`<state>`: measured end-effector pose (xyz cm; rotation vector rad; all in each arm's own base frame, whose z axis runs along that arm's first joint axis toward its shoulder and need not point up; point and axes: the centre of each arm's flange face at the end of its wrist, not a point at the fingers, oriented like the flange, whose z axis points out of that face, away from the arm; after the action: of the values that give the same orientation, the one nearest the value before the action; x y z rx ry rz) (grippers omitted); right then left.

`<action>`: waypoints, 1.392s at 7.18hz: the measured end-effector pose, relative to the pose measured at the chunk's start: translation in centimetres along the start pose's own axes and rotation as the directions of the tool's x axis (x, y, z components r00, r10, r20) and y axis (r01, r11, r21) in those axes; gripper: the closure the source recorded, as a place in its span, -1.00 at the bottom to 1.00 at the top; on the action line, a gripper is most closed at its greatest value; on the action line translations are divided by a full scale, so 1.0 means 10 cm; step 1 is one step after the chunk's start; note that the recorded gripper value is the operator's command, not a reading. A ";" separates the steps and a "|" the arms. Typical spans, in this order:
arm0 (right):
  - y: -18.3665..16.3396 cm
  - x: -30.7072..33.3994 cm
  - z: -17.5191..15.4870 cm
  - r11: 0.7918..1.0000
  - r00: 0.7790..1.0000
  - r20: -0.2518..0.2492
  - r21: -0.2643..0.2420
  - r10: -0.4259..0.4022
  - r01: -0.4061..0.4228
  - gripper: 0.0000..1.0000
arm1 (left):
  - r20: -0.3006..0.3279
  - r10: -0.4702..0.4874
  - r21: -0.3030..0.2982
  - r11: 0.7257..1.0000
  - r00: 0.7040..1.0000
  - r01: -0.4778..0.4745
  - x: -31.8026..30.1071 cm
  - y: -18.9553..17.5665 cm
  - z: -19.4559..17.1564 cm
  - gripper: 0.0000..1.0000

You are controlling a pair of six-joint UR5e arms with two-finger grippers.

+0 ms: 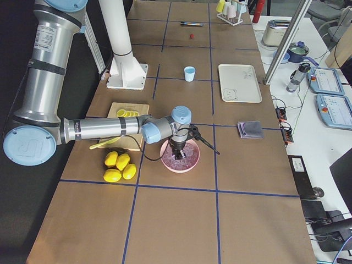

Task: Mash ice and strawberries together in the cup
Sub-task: 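Lower the right gripper into the bowl and grasp a third ice cube, then carry the ice cube with the right gripper over the blue cup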

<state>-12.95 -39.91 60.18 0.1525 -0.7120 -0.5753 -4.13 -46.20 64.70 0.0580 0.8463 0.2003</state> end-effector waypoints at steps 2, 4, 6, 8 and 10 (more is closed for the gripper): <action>-0.31 -0.05 -0.21 0.999 1.000 0.001 0.038 0.008 -0.008 0.95 | -0.001 0.002 0.002 1.000 1.000 -0.002 0.01 0.00 -0.01 -1.00; -0.93 -0.17 -0.56 0.994 0.997 -0.002 0.075 0.079 -0.079 1.00 | -0.001 0.002 0.002 1.000 1.000 -0.002 0.01 0.00 -0.01 -1.00; -1.56 -0.45 -0.91 0.964 0.973 0.030 0.137 0.228 -0.229 1.00 | -0.001 0.002 0.002 1.000 1.000 -0.002 0.01 0.00 -0.01 -1.00; -2.21 -1.02 -1.17 0.925 0.935 0.075 0.138 0.347 -0.354 1.00 | -0.001 0.002 0.002 1.000 1.000 -0.002 0.01 0.00 -0.01 -1.00; -2.71 -1.71 -1.32 0.891 0.900 0.104 0.131 0.423 -0.434 1.00 | -0.001 0.003 0.003 1.000 1.000 -0.003 0.01 0.00 -0.01 -1.00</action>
<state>-26.78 -54.00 31.69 0.1101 -0.8309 -0.1017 -4.12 -46.23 64.54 0.0622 0.8472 0.2021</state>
